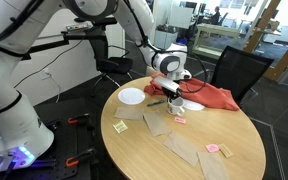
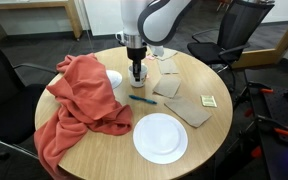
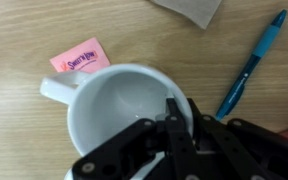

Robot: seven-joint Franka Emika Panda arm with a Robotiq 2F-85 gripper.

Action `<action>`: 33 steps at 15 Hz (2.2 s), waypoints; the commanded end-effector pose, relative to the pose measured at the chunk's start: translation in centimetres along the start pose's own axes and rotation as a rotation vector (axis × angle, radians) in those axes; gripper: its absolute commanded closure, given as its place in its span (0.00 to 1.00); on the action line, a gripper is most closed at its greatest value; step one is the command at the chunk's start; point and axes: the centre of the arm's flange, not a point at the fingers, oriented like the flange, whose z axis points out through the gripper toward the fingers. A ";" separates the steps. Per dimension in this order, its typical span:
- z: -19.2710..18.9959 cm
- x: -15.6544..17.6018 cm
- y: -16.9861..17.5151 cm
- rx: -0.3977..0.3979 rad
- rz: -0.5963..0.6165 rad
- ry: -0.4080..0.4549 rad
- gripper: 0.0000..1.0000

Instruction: Move the cup to the left, then pick the marker and put it in the cup

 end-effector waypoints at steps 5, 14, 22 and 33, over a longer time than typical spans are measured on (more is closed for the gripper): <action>-0.8 0.8 1.2 -0.022 0.048 -0.030 0.97; -2.2 -0.3 1.0 -0.031 0.066 -0.023 0.33; -8.8 -3.0 -0.3 -0.022 0.077 -0.029 0.00; -15.1 -10.1 -6.5 -0.037 0.141 -0.046 0.00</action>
